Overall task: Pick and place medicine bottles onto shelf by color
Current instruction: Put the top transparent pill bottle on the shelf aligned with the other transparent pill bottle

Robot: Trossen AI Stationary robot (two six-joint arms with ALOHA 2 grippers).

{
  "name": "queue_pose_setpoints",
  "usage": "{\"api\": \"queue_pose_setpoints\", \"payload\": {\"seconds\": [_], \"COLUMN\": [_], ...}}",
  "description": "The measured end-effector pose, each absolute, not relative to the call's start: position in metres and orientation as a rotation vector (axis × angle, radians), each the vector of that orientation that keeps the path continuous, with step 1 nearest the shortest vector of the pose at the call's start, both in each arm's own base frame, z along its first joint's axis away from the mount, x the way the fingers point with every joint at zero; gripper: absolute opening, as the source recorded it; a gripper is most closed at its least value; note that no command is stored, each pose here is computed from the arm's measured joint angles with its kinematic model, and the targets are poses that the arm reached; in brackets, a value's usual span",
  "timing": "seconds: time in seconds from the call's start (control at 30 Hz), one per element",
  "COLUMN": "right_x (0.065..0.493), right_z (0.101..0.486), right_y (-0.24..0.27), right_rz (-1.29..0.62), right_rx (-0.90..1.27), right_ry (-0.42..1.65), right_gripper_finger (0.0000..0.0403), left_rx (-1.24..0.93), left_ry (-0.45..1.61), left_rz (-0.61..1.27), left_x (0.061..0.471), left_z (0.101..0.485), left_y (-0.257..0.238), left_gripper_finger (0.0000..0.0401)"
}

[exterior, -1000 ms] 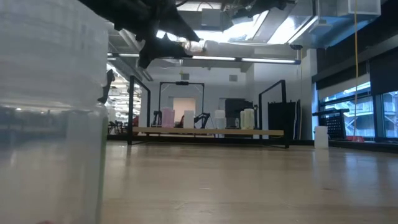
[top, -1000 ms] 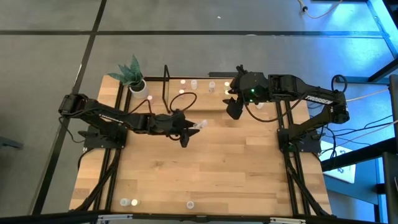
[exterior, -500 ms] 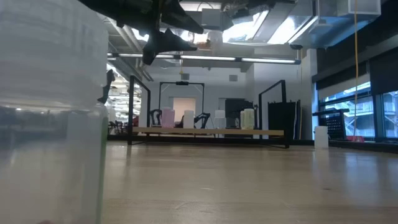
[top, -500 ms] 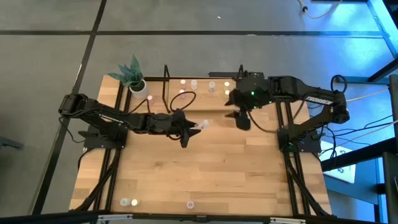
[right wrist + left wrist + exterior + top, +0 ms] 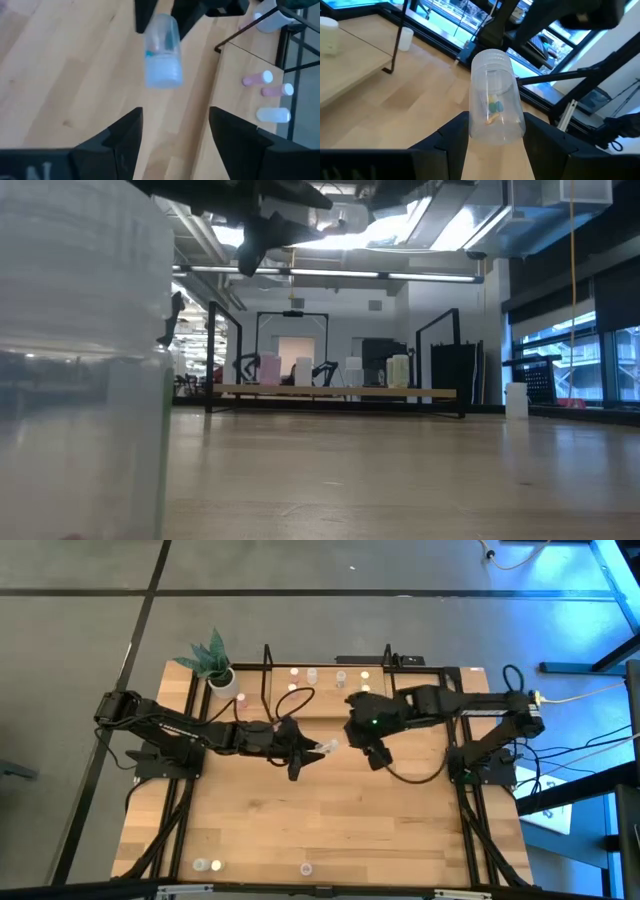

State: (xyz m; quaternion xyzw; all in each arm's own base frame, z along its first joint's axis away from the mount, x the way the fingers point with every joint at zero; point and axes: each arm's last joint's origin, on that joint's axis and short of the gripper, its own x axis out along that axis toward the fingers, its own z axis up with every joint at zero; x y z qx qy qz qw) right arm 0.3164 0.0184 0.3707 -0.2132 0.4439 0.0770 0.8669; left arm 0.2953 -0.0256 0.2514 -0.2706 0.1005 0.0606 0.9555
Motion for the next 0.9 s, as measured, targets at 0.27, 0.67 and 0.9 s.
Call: {"api": "queue_pose_setpoints", "payload": {"seconds": [0.27, 0.67, 0.9], "right_x": [0.333, 0.343, 0.344], "right_z": [0.358, 0.352, 0.35], "right_y": [0.021, 0.024, 0.025], "right_rz": [0.183, 0.202, 0.215], "right_rx": [-0.441, -0.434, -0.428], "right_ry": [0.93, 0.904, 0.905], "right_gripper_finger": [0.0229, 0.0229, 0.0229], "left_rx": [-0.56, -0.566, -0.566], "left_ry": [0.202, 0.18, 0.176], "left_rz": [0.096, 0.09, 0.089], "left_x": [0.295, 0.296, 0.296], "left_z": [0.252, 0.254, 0.255], "left_y": [-0.027, -0.027, -0.027], "left_gripper_finger": [0.0168, 0.0168, 0.0168]}}
